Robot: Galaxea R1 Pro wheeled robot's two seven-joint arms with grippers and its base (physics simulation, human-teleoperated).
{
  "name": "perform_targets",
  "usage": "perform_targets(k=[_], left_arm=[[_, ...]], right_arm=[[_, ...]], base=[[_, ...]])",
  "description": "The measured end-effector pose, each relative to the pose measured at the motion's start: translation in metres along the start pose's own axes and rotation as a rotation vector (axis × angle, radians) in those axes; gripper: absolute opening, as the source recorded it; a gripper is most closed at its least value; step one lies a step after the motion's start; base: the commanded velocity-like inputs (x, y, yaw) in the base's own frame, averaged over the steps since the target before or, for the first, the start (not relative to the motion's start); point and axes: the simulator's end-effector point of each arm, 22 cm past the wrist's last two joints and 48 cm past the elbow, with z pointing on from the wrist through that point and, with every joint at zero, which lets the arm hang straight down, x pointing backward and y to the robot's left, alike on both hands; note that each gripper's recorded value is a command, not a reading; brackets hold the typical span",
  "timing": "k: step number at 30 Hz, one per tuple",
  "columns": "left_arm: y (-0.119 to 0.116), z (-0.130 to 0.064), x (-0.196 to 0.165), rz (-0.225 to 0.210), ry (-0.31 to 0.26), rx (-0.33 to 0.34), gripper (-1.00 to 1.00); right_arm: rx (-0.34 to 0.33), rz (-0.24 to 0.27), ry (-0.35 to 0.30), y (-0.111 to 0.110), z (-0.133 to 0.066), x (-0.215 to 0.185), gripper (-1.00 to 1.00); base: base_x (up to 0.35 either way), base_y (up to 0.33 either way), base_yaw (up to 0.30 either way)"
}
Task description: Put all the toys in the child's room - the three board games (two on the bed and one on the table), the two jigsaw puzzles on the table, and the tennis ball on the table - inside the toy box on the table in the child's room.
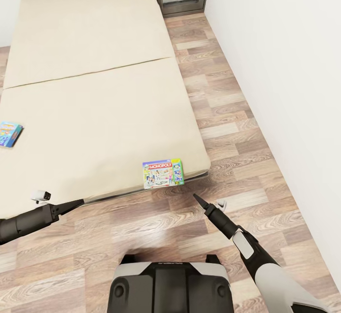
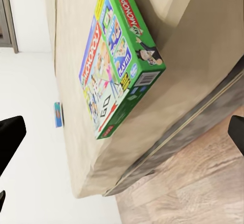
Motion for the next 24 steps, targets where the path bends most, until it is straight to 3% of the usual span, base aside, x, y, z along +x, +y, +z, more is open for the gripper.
perform_targets(k=[24], left_arm=[[0.0064, 0.0029, -0.0011, 0.002, -0.003, 0.0, 1.0]], right_arm=[[-0.014, 0.005, -0.005, -0.0033, 0.0039, -0.0014, 1.0]], base=[[0.0, 0.011, 0.0]])
